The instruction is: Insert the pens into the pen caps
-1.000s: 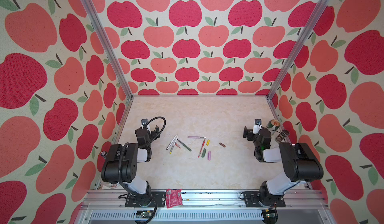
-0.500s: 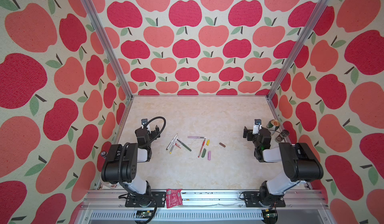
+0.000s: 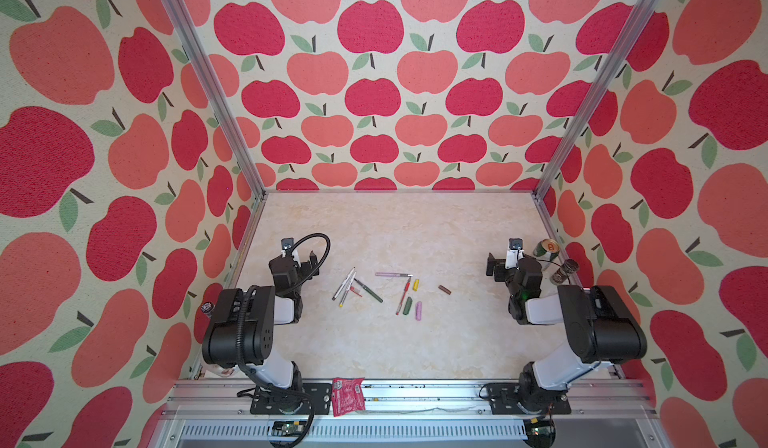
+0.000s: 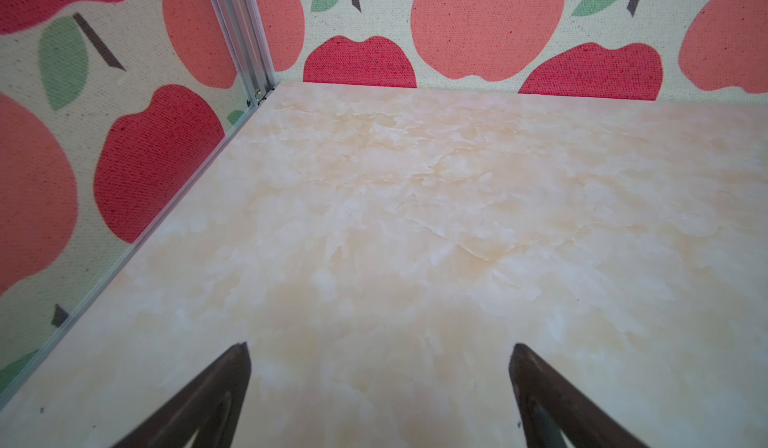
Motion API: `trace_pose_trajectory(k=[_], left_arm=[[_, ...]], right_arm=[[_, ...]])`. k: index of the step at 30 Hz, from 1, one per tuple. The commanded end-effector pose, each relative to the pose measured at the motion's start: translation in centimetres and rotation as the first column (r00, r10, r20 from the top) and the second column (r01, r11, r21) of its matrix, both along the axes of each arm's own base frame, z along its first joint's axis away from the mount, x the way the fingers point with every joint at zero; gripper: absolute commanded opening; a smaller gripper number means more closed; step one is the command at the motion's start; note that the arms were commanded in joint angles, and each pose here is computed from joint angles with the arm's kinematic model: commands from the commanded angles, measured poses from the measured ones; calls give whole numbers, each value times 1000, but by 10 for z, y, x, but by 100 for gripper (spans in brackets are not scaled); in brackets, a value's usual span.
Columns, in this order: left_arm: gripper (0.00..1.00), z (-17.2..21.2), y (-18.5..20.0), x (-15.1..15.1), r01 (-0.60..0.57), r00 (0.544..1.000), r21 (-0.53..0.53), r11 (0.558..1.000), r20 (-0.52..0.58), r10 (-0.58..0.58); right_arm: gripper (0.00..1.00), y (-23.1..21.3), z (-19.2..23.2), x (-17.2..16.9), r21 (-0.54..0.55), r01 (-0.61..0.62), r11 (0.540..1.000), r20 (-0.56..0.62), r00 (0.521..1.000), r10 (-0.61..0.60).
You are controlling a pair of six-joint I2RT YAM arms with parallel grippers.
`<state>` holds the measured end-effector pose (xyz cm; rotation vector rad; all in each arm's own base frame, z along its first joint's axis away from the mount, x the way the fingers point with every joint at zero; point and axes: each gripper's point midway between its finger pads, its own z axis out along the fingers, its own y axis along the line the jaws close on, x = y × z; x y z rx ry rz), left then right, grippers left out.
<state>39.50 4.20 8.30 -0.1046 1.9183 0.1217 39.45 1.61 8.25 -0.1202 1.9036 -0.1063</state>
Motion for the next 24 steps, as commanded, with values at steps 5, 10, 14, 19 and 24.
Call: trace_pose_trajectory(k=[5, 10, 14, 19, 24], left_arm=[[99, 1, 3, 2, -7, 1000, -25, 1000, 1, 7], [99, 35, -10, -1, 31, 999, 25, 999, 12, -31], [99, 75, -24, -4, 61, 997, -3, 998, 56, -60], [99, 135, -28, -20, 89, 986, -373, 924, 164, -29], [99, 171, -40, -40, 249, 945, -528, 812, 314, -86]], right_arm=[[99, 0, 10, 3, 2, -2, 1000, 24, 1000, 2], [99, -10, 28, 1, 0, 55, 999, 37, 998, -55], [99, -13, 70, -4, 46, 85, 995, 14, 996, -86], [99, -12, 123, -27, 450, 116, 886, -15, 992, -123], [99, 22, 169, -43, 569, -117, 814, 100, 992, 73]])
